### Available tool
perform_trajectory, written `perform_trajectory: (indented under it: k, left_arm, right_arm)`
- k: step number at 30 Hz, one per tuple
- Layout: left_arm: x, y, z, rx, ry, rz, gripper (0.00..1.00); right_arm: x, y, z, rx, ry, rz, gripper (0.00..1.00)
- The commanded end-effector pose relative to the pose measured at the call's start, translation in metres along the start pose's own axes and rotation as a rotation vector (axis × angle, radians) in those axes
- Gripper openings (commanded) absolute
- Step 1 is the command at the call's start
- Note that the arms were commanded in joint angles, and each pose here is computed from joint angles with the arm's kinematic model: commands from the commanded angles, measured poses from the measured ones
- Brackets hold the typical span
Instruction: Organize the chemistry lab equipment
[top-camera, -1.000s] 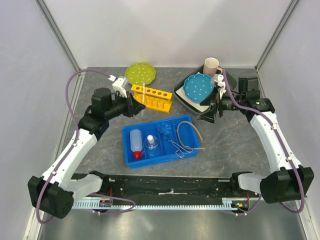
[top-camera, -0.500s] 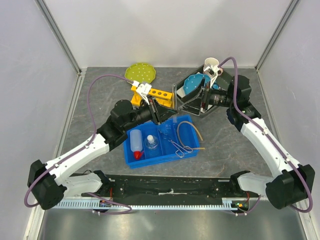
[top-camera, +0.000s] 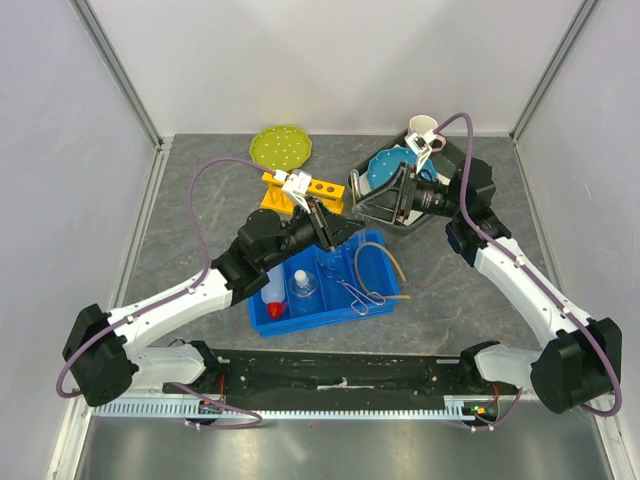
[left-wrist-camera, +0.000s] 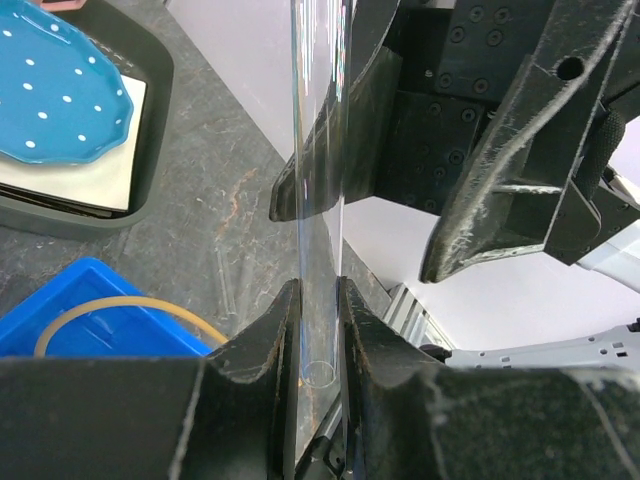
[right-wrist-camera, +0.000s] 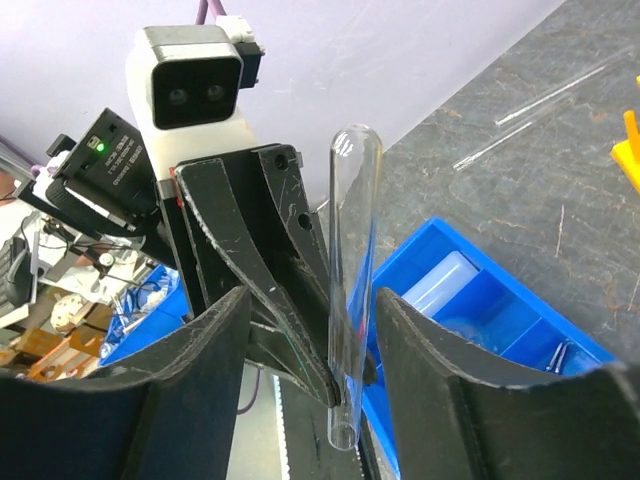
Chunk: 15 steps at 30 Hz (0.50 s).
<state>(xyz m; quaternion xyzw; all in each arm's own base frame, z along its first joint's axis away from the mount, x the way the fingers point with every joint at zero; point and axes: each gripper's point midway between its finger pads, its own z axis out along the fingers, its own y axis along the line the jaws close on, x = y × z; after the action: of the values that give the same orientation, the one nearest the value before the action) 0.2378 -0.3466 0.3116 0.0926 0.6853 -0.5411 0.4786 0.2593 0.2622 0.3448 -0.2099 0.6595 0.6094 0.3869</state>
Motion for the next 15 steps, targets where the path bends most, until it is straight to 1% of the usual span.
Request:
perform_trajectory:
  k: [1, 2, 3, 5, 6, 8, 9, 11, 12, 14, 15]
  left_arm:
    - [-0.0163, -0.0146, 0.0057, 0.037, -0.078, -0.029, 0.1]
    - [-0.0166, -0.0149, 0.0057, 0.038, -0.079, -0.03, 0.11]
    - [-0.016, -0.0152, 0.0061, 0.039, -0.078, -0.03, 0.11]
    - [-0.014, -0.0169, 0.006, 0.044, -0.074, -0.031, 0.11]
    - [-0.015, -0.0178, 0.0058, 0.046, -0.077, -0.031, 0.11]
    - [-0.0146, -0.0177, 0.0057, 0.046, -0.074, -0.029, 0.11]
    - [-0.0155, -0.0186, 0.0052, 0.047, -0.076, -0.029, 0.11]
    - [-0.0158, -0.0191, 0.0039, 0.046, -0.074, -0.028, 0.13]
    - [-0.0142, -0.0184, 0.0034, 0.042, -0.066, -0.028, 0.15]
    - [-0.0134, -0.021, 0.0022, 0.048, -0.052, -0.029, 0.23]
    - [-0.0113, -0.021, 0.0016, 0.047, -0.039, -0.029, 0.35]
  right_arm:
    - [-0.0026, -0.0014, 0.0042, 0.003, -0.011, -0.024, 0.57]
    - [-0.002, -0.0032, 0.0045, 0.008, -0.008, -0.022, 0.54]
    - [-0.0012, -0.003, 0.0053, 0.006, -0.005, -0.023, 0.49]
    - [-0.0005, -0.0051, 0.0062, 0.01, -0.003, -0.024, 0.45]
    - [0.0001, -0.0051, 0.0068, 0.007, 0.0, -0.024, 0.4]
    - [0.002, -0.0067, 0.0069, 0.011, 0.005, -0.032, 0.34]
    - [0.0033, -0.0077, 0.0072, 0.013, 0.009, -0.033, 0.28]
    - [0.0039, -0.008, 0.0069, 0.017, 0.014, -0.051, 0.23]
    - [0.0042, -0.0082, 0.0066, 0.019, 0.016, -0.058, 0.21]
    - [0.005, -0.0088, 0.0057, 0.025, 0.022, -0.077, 0.2]
    - [0.0048, -0.0084, 0.0054, 0.026, 0.023, -0.082, 0.2]
